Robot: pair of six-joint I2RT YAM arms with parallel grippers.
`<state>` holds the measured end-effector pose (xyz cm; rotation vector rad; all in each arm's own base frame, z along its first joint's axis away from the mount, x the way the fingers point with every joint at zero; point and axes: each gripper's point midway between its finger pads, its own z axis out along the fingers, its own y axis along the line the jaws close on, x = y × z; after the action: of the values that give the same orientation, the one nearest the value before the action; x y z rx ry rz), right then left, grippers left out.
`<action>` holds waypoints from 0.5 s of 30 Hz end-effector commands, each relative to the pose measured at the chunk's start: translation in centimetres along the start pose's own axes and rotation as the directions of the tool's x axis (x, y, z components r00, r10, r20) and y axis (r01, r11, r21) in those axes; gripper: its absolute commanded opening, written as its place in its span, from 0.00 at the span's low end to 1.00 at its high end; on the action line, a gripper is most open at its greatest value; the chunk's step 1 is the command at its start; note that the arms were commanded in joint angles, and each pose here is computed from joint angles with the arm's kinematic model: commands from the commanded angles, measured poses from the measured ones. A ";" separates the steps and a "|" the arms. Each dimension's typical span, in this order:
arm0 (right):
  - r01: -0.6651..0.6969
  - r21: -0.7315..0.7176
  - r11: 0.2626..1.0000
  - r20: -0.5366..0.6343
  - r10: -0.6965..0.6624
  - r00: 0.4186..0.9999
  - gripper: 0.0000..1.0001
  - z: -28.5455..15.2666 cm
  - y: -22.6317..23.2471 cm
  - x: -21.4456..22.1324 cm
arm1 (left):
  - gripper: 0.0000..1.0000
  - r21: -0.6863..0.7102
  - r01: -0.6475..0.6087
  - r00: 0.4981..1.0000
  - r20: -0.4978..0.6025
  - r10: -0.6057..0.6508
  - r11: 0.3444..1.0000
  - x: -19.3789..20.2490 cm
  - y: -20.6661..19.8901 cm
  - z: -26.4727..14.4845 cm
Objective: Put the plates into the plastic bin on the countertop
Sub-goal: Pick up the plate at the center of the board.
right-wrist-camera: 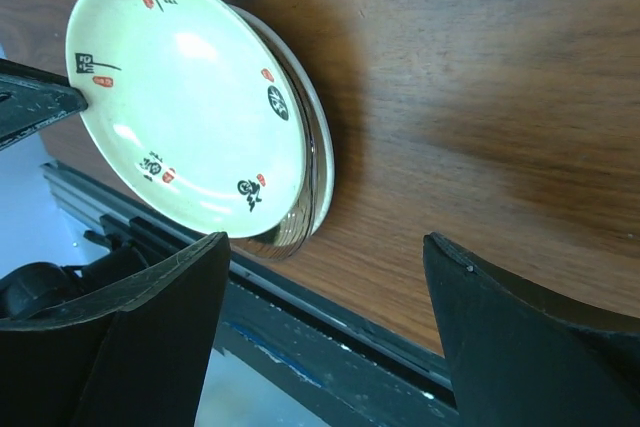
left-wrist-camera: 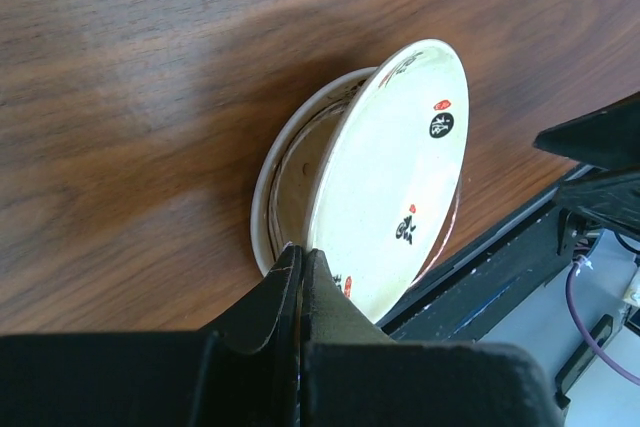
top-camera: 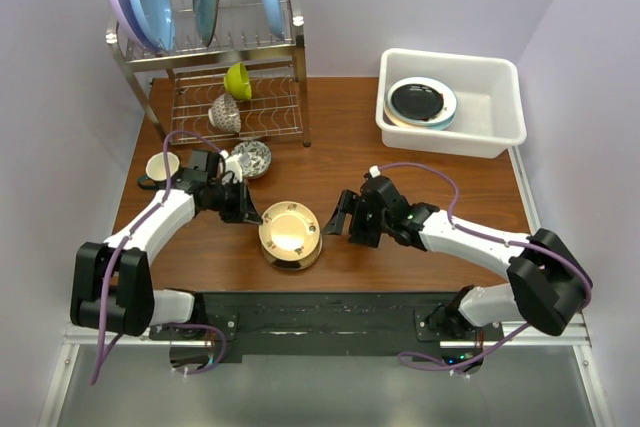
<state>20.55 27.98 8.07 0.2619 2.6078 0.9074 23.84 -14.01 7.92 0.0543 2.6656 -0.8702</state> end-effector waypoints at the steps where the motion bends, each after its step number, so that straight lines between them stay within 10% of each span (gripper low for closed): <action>1: -0.031 -0.106 0.994 0.024 0.034 0.999 0.82 -0.3 2.1 -0.3 | 0.00 0.078 -0.029 0.998 0.065 0.024 0.997 -1.9 -2.4 -1.6; 15: -0.057 -0.149 0.987 0.050 0.066 0.997 0.81 -0.1 2.5 -0.6 | 0.00 0.208 -0.070 0.995 0.083 0.053 0.976 -2.2 -5.1 -2.5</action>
<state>20.59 28.83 7.84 0.3287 2.5628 1.0158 23.66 -15.41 10.31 0.1012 2.5913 -1.0018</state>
